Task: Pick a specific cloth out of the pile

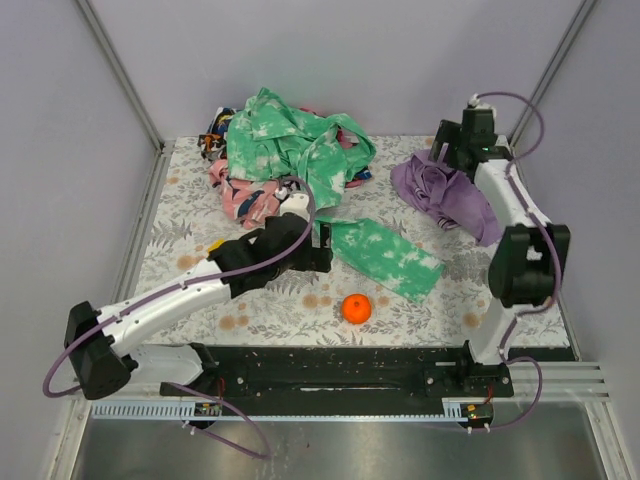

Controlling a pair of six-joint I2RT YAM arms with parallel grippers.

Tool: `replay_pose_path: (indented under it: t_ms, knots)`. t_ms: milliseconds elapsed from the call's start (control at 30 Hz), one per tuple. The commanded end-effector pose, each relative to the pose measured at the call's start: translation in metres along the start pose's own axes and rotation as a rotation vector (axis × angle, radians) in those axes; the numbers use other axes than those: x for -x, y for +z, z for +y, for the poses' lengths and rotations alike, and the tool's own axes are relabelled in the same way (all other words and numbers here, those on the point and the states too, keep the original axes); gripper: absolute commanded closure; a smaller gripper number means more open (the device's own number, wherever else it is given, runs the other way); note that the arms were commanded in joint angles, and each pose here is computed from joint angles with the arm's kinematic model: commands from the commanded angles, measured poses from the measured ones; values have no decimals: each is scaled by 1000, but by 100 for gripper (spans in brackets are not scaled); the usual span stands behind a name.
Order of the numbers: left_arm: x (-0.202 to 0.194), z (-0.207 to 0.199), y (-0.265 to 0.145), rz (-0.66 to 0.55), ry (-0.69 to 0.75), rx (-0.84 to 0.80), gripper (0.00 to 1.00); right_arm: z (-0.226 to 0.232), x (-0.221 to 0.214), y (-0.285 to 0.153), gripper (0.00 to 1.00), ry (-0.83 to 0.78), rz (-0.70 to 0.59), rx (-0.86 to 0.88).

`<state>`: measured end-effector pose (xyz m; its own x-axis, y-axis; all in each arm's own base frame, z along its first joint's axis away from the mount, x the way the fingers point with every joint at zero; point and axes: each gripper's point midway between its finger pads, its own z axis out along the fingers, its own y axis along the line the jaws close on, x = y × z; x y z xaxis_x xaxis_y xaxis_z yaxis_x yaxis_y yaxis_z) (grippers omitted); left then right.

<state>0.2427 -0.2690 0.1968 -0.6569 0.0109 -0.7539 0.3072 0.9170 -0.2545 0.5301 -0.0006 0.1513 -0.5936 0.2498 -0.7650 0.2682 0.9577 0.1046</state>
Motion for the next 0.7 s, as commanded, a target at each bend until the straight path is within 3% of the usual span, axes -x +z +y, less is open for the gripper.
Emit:
replay_pose_path:
  t_ms: [0, 100, 233, 433, 667]
  knots:
    - [4, 31, -24, -68, -76, 101, 1, 24, 97, -145, 0, 65, -292, 207]
    - [-3, 43, -36, -81, -119, 121, 1, 10, 88, -196, 1, 143, -358, 210]
    - [-14, 64, -50, -103, -168, 162, 1, -18, 39, -234, 1, 268, -380, 177]
    - [-31, 91, -70, -118, -230, 216, 1, -43, -65, -247, 0, 336, -310, 188]
    - [-43, 104, -80, -126, -291, 235, 1, -59, -98, -271, 0, 357, -358, 194]
